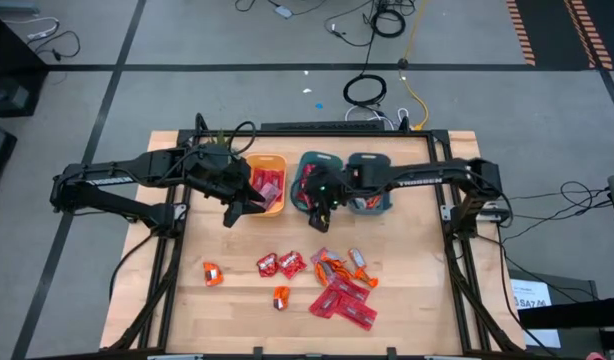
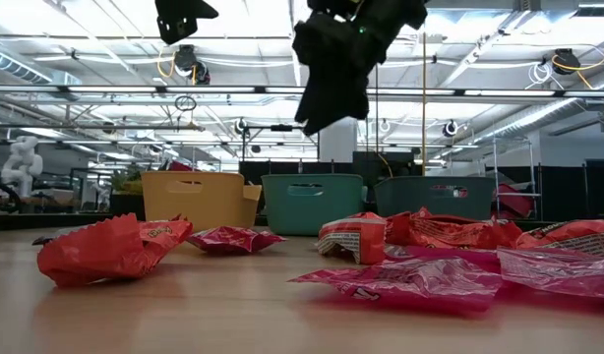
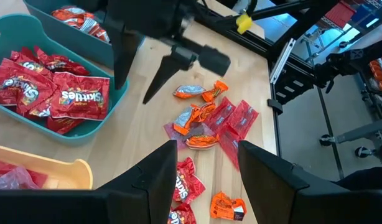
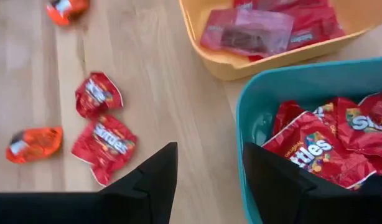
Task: Sort candy
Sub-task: Adjust the green bin, then put the red candy into the top center green bin, then put the orange candy into the top right blue bin
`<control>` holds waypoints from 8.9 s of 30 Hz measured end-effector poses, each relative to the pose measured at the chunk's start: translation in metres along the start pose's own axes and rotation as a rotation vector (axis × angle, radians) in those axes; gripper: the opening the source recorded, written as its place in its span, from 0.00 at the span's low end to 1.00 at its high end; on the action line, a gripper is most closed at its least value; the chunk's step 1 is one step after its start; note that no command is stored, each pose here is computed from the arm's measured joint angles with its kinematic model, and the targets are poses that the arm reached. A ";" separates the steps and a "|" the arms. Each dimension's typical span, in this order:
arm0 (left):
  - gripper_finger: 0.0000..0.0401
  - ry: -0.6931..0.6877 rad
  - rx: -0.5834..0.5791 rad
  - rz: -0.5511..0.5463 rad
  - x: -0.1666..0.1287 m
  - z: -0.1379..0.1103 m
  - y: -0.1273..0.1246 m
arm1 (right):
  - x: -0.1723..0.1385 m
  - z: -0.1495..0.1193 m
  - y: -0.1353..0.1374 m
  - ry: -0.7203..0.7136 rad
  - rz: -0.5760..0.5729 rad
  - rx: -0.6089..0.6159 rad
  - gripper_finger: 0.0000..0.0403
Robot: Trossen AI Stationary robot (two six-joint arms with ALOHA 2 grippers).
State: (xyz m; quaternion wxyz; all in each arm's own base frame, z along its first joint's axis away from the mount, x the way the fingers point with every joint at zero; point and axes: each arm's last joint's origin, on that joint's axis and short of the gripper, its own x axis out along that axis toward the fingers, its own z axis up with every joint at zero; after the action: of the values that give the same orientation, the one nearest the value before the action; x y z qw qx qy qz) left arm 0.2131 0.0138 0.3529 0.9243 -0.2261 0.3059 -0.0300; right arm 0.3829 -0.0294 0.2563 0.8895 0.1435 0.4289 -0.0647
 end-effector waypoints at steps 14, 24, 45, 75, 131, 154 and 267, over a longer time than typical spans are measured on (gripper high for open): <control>0.45 0.001 -0.001 0.000 0.000 0.000 0.000 | 0.041 -0.013 -0.005 0.109 0.001 -0.107 0.42; 0.45 0.001 -0.002 0.000 0.000 0.000 0.000 | 0.053 -0.019 -0.008 0.156 -0.006 -0.200 0.28; 0.45 0.001 -0.001 0.000 0.000 0.000 0.000 | 0.025 -0.003 0.006 0.010 0.037 -0.146 0.07; 0.45 0.004 -0.002 0.002 0.000 0.000 0.000 | 0.058 -0.014 -0.009 0.085 -0.151 -0.298 0.44; 0.45 0.004 -0.001 0.001 0.000 0.000 0.000 | 0.058 -0.035 -0.007 0.291 -0.153 -0.279 0.01; 0.45 -0.002 0.000 0.016 0.000 0.000 0.001 | -0.005 -0.011 0.004 0.084 -0.110 -0.197 0.33; 0.45 -0.052 0.011 0.088 0.000 0.003 0.003 | -0.047 0.000 -0.047 -0.006 -0.255 0.347 0.52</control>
State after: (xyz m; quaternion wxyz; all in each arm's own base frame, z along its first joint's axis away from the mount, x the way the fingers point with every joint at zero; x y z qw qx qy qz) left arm 0.2143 0.0174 0.3539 0.9337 -0.2080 0.2912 0.0147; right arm 0.3424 -0.0743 0.2836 0.8373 0.2391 0.4234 -0.2501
